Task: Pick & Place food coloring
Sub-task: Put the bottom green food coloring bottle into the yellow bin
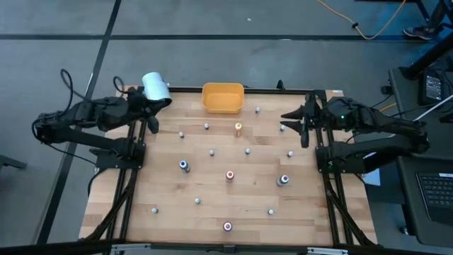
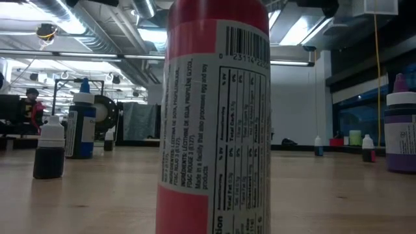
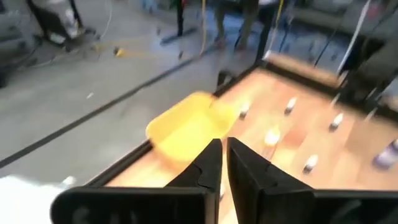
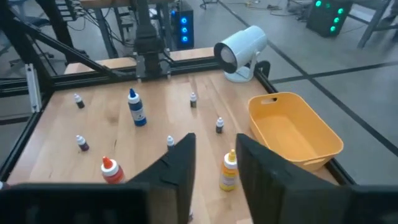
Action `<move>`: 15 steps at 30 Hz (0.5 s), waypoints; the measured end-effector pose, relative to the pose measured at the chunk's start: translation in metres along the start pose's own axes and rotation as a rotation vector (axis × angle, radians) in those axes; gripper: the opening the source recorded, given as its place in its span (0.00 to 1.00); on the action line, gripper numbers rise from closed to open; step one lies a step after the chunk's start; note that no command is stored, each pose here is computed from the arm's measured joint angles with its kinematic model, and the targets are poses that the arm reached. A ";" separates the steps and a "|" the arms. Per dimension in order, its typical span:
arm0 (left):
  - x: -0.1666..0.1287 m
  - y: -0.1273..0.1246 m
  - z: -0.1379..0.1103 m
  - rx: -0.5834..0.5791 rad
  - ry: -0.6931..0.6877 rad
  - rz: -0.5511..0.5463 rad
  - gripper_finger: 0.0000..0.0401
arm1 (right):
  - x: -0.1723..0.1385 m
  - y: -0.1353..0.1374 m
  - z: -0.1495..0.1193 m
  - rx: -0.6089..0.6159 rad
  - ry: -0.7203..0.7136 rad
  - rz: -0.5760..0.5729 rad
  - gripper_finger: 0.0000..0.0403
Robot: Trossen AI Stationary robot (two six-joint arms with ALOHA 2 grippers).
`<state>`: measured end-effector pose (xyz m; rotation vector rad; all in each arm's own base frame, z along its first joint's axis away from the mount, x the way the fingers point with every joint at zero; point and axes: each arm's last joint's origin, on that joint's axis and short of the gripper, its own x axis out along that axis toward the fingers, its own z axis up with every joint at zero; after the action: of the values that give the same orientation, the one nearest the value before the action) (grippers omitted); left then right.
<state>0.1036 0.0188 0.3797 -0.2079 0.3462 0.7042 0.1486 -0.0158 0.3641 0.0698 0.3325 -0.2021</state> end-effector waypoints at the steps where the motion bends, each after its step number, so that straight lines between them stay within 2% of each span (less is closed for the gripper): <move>1: 0.001 -0.001 0.002 0.008 0.036 0.006 0.09 | 0.000 0.000 0.001 0.002 -0.001 -0.003 0.34; 8: 0.021 -0.007 -0.002 0.058 0.307 -0.020 0.30 | 0.001 -0.002 0.003 0.006 -0.003 -0.013 0.45; 15: 0.060 -0.009 -0.029 0.158 0.525 0.095 0.52 | 0.004 -0.002 0.002 0.008 0.010 -0.014 0.45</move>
<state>0.1449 0.0395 0.3308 -0.2260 0.9143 0.7063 0.1531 -0.0186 0.3649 0.0762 0.3422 -0.2166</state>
